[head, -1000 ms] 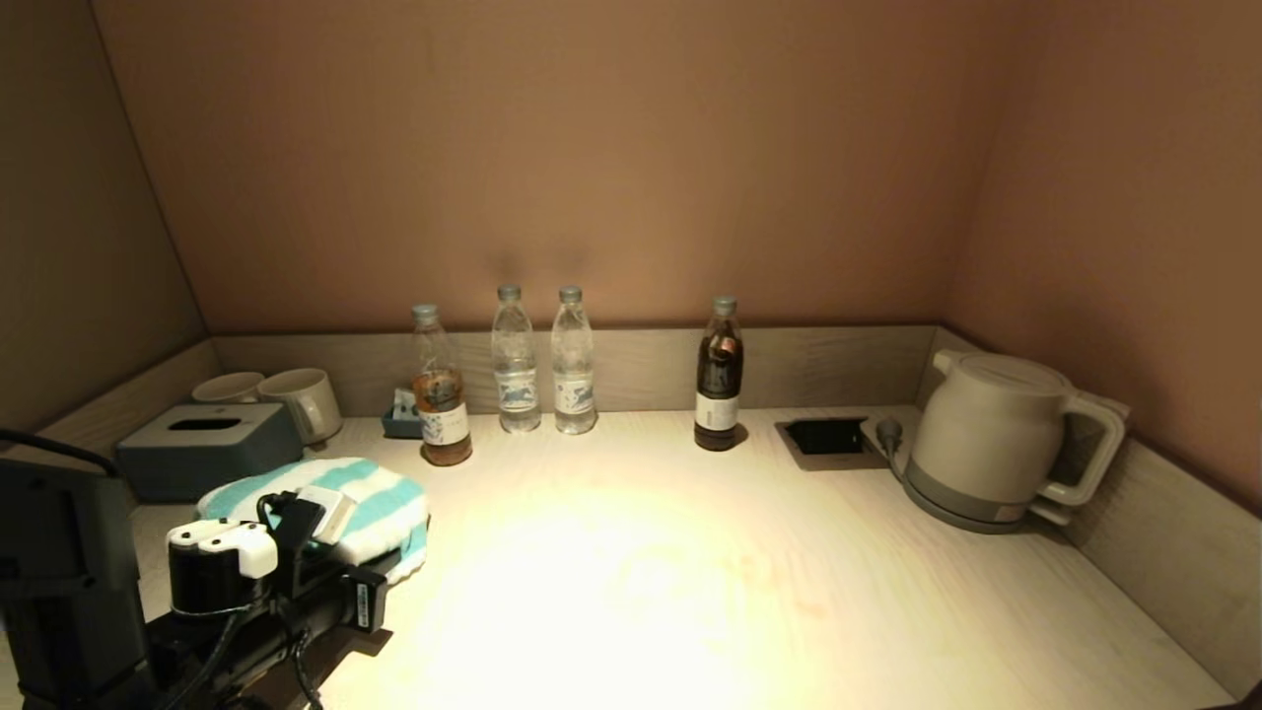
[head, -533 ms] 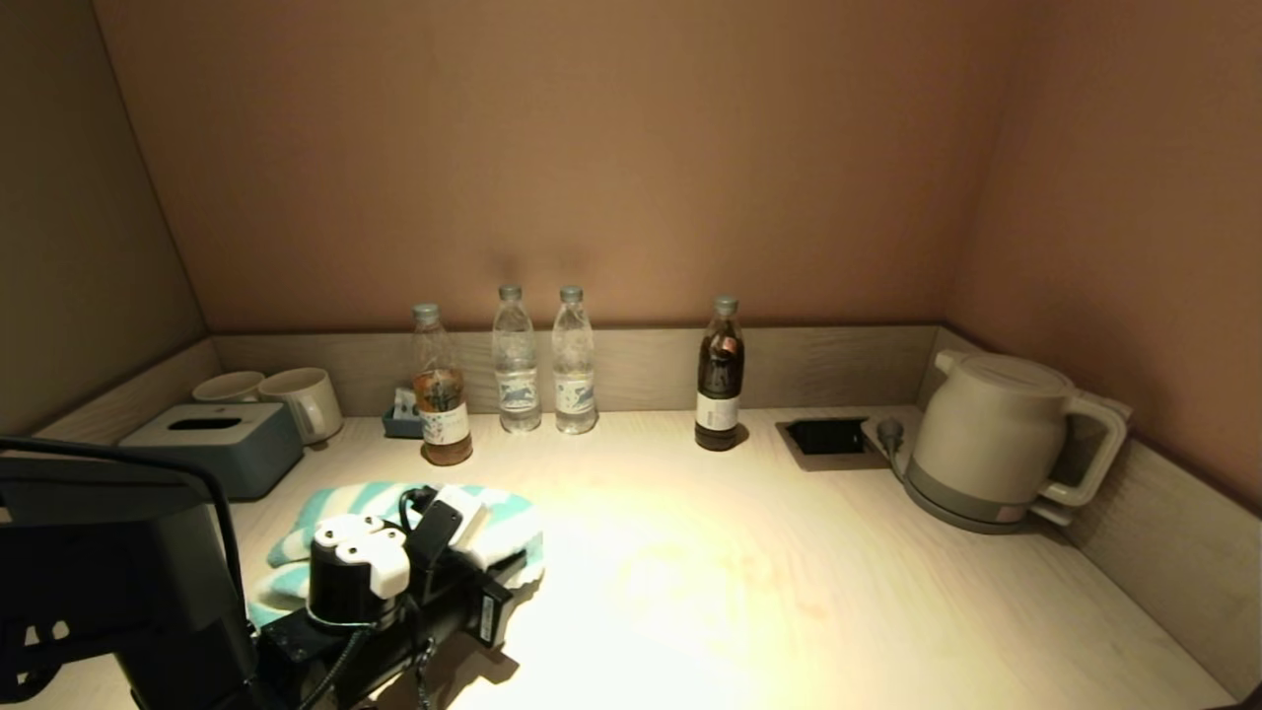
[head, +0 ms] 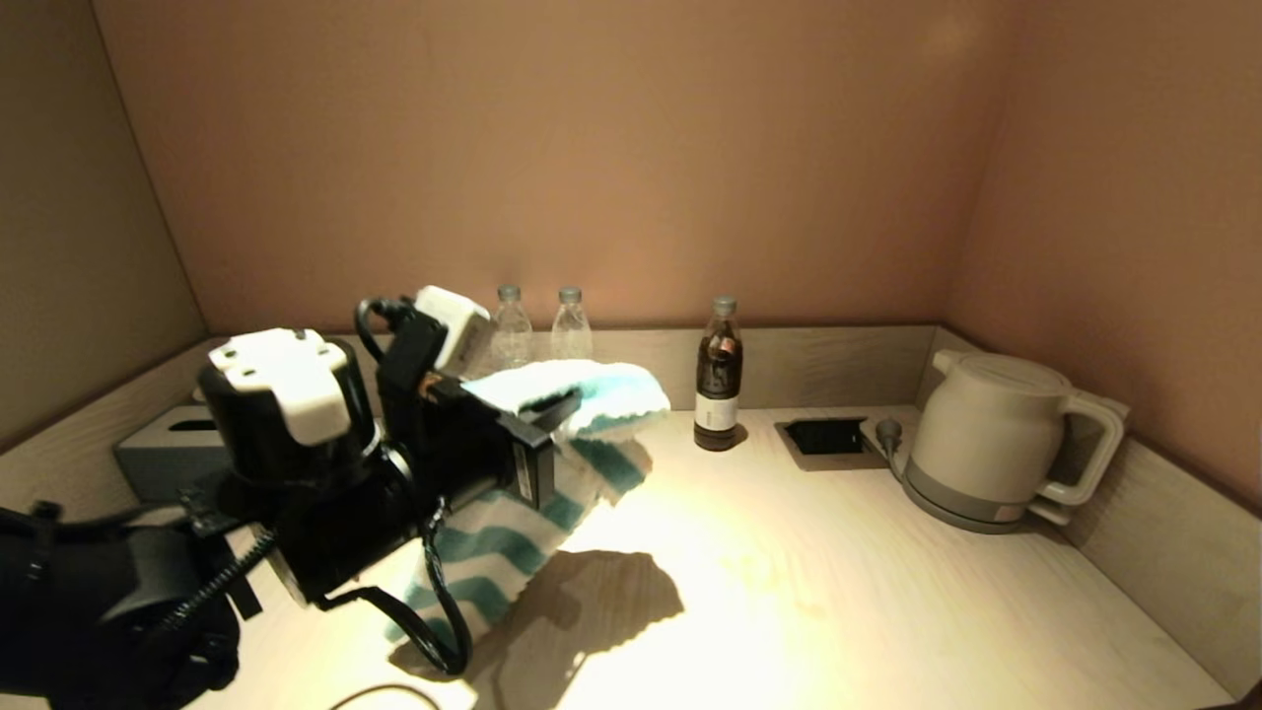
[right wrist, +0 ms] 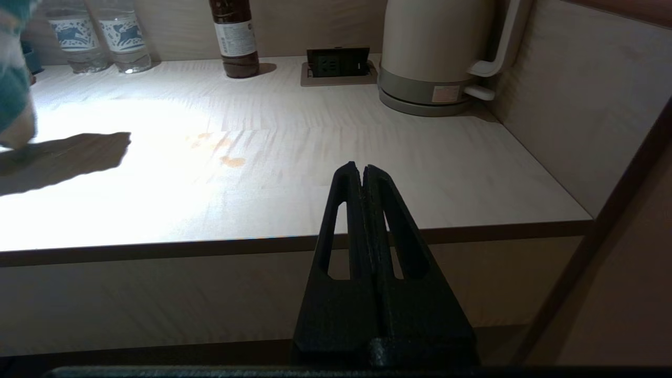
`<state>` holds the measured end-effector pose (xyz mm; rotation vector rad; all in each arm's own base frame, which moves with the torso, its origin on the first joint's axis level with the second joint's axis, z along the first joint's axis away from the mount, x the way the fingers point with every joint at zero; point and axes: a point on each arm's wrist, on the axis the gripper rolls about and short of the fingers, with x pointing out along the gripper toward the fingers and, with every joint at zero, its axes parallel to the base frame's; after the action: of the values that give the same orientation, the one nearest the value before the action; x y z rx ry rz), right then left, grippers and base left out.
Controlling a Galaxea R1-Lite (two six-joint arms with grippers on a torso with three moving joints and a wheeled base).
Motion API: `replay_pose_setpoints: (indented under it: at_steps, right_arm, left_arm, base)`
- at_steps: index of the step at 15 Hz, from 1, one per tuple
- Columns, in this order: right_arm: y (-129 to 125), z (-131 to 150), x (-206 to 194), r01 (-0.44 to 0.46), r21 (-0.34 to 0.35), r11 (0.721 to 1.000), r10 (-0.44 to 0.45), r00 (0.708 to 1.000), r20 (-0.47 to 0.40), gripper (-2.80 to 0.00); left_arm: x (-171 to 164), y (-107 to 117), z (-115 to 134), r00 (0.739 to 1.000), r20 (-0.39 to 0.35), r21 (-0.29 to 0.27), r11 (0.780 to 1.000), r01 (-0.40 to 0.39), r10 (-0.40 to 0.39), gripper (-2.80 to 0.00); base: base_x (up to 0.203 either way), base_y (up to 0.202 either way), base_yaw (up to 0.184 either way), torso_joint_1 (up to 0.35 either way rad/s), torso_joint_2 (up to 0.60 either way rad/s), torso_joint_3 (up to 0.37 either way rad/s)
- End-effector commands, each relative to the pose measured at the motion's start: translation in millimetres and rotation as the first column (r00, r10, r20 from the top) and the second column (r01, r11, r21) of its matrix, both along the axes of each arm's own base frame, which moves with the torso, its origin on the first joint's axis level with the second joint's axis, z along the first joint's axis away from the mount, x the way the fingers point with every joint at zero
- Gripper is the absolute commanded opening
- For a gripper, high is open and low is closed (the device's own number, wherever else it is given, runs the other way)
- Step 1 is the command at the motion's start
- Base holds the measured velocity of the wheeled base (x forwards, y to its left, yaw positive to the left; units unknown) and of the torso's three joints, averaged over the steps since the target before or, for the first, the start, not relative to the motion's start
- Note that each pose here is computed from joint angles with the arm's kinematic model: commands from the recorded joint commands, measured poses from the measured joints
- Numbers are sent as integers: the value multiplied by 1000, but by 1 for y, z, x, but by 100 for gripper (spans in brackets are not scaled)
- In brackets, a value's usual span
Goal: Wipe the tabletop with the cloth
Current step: Sweep the stains on the table
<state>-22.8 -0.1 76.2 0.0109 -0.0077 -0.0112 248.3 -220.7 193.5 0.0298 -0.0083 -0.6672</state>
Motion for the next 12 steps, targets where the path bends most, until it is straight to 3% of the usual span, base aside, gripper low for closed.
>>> replay_pose_setpoints:
  at_steps: [1, 3, 5, 7, 10, 12]
  right_arm:
    - [0, 0, 0, -1, 0, 1000, 1, 1000, 0, -280]
    - [0, 0, 0, -1, 0, 1000, 1, 1000, 0, -280]
    - [0, 0, 0, -1, 0, 1000, 1, 1000, 0, -280]
    - [0, 0, 0, -1, 0, 1000, 1, 1000, 0, -280]
    - [0, 0, 0, 1, 0, 1000, -1, 1000, 0, -280]
    - [0, 0, 0, -1, 0, 1000, 1, 1000, 0, -280]
  left_arm:
    - [-20, 18, 77, 992, 124, -120, 993, 8, 7, -280]
    - [-28, 30, 128, 980, 195, -201, 980, 0, 39, -280]
    - [-27, 43, 144, 982, 176, -235, 971, -32, 75, -280]
    - [-21, 39, 122, 995, 81, -230, 972, -44, 64, -280]
    - [-4, 26, 36, 988, -142, -100, 992, -78, 63, -280]
    - [8, 17, -2, 986, -155, -104, 991, -83, 66, -280]
  base:
    - [0, 0, 0, 0, 0, 0]
    - [0, 0, 0, 0, 0, 0]
    - [0, 0, 0, 0, 0, 0]
    - [0, 0, 0, 0, 0, 0]
    - [0, 0, 0, 0, 0, 0]
    - [0, 0, 0, 0, 0, 0]
